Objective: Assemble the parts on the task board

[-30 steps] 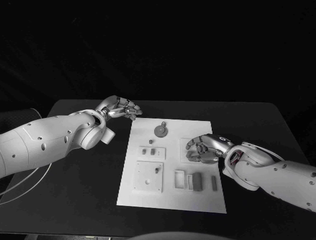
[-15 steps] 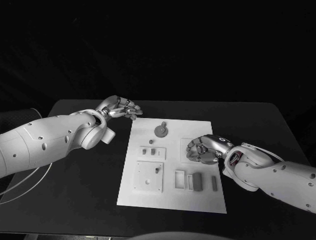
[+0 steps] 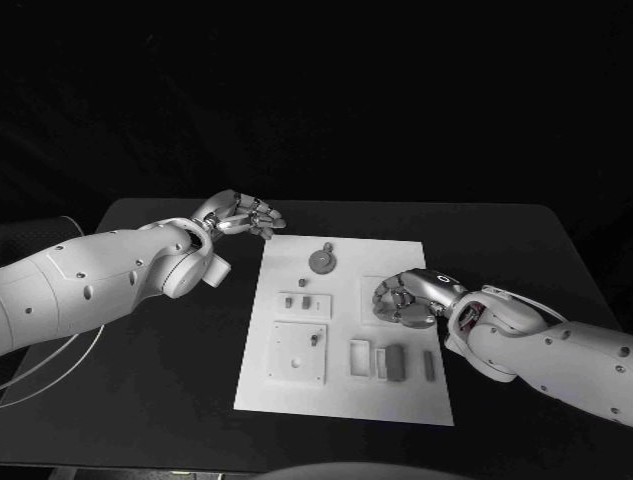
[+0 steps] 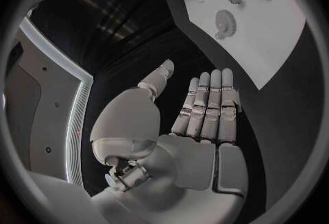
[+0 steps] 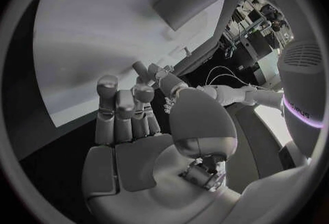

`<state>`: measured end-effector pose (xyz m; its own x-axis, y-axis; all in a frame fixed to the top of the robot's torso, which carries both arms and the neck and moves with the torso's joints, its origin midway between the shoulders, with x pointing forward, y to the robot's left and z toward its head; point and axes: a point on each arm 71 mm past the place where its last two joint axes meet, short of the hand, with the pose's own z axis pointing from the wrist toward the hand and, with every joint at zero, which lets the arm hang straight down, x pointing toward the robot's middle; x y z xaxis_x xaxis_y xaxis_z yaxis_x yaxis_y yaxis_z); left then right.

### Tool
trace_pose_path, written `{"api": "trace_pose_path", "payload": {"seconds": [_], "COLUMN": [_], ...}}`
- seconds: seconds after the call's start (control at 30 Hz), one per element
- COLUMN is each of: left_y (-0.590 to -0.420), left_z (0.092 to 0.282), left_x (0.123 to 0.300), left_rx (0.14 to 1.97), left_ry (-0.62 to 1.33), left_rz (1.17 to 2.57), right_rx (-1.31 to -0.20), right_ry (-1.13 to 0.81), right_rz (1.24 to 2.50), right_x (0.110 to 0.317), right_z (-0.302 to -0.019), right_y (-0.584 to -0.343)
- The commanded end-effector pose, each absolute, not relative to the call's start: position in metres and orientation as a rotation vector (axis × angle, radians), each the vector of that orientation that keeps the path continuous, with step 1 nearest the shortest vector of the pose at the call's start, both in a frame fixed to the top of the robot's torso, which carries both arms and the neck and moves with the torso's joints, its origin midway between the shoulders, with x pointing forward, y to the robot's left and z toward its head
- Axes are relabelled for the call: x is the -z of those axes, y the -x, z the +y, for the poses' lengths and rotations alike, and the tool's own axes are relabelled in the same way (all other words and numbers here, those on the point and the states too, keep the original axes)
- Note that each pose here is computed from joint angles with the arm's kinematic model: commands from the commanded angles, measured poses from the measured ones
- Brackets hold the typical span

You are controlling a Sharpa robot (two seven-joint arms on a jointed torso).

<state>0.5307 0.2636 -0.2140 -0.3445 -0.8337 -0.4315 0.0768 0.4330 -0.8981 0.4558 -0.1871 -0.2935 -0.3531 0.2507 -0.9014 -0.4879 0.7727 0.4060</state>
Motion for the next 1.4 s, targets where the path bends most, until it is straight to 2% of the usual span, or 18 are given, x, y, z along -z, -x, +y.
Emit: {"api": "trace_pose_path", "payload": {"seconds": [0.03, 1.4], "left_y": [-0.5305, -0.5311], "left_z": [0.2617, 0.2639], "left_x": [0.2129, 0.2129], "left_rx": [1.118, 1.111], "left_ry": [0.665, 0.667], "left_rz": [1.648, 1.644], "right_rx": [-0.764, -0.772], "right_ry": [0.203, 0.219], "right_rz": [1.757, 1.715], "right_x": [0.2929, 0.2905], "right_z": [-0.1865, -0.1843], "right_y": [-0.4555, -0.4562]}}
